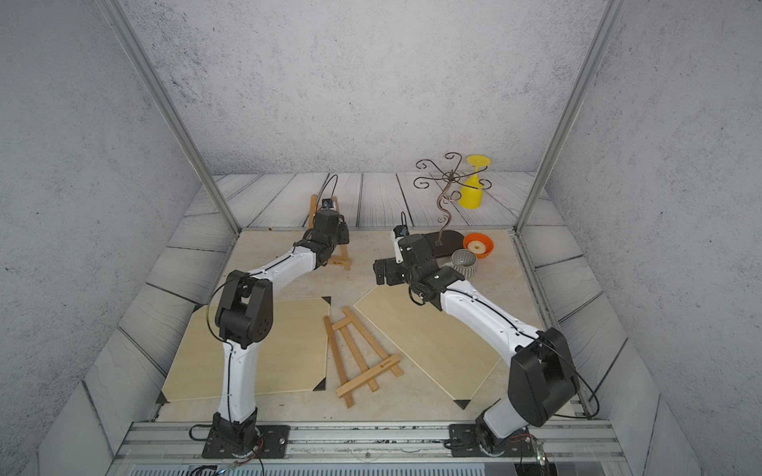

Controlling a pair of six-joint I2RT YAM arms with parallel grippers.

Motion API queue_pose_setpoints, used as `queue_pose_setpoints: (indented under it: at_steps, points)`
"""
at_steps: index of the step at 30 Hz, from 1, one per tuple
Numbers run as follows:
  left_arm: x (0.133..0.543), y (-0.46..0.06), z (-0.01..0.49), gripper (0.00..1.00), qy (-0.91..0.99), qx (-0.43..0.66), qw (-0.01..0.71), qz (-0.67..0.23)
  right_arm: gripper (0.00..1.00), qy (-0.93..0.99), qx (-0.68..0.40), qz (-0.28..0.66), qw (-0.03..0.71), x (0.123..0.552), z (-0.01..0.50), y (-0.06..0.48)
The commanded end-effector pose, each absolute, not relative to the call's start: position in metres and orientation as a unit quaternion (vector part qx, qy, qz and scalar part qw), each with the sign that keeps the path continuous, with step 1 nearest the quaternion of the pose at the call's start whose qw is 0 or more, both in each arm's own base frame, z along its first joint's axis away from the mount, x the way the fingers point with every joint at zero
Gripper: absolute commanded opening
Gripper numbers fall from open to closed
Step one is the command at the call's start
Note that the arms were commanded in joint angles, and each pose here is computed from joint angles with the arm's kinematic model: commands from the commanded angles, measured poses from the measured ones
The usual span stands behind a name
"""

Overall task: Assemble the easel
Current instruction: Place the easel at the center of the board, then move the easel to the center of the board.

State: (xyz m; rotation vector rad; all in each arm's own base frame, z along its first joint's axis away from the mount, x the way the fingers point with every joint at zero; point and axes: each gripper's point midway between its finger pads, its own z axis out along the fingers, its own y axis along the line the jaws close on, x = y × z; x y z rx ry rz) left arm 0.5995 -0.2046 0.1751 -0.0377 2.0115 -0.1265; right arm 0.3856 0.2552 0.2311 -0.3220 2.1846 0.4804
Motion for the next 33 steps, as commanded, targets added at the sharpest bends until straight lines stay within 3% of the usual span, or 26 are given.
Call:
queue_pose_setpoints:
  at_steps: [1, 8, 19, 24, 28, 33]
  points:
    - [0.592, -0.199, 0.211, 0.51, 0.828, -0.022, 0.558, -0.055, 0.99, 0.875, -0.120, 0.196, 0.427, 0.381, 0.238, 0.251]
    - [0.570, -0.200, 0.242, 0.65, 0.818, -0.021, 0.568, -0.094, 0.99, 0.879, -0.121, 0.197, 0.417, 0.377, 0.237, 0.249]
    - [0.515, -0.200, 0.247, 0.64, 0.816, 0.012, 0.558, -0.150, 0.99, 0.884, -0.118, 0.209, 0.400, 0.369, 0.236, 0.250]
    - [0.485, -0.172, 0.240, 0.63, 0.832, 0.024, 0.542, -0.112, 0.99, 0.886, -0.106, 0.231, 0.387, 0.370, 0.230, 0.259]
    - [0.480, -0.128, 0.231, 0.61, 0.846, 0.027, 0.528, -0.062, 0.99, 0.889, -0.110, 0.238, 0.375, 0.373, 0.229, 0.270]
    - [0.492, -0.104, 0.212, 0.61, 0.859, 0.090, 0.500, -0.065, 0.99, 0.886, -0.113, 0.245, 0.377, 0.379, 0.230, 0.277]
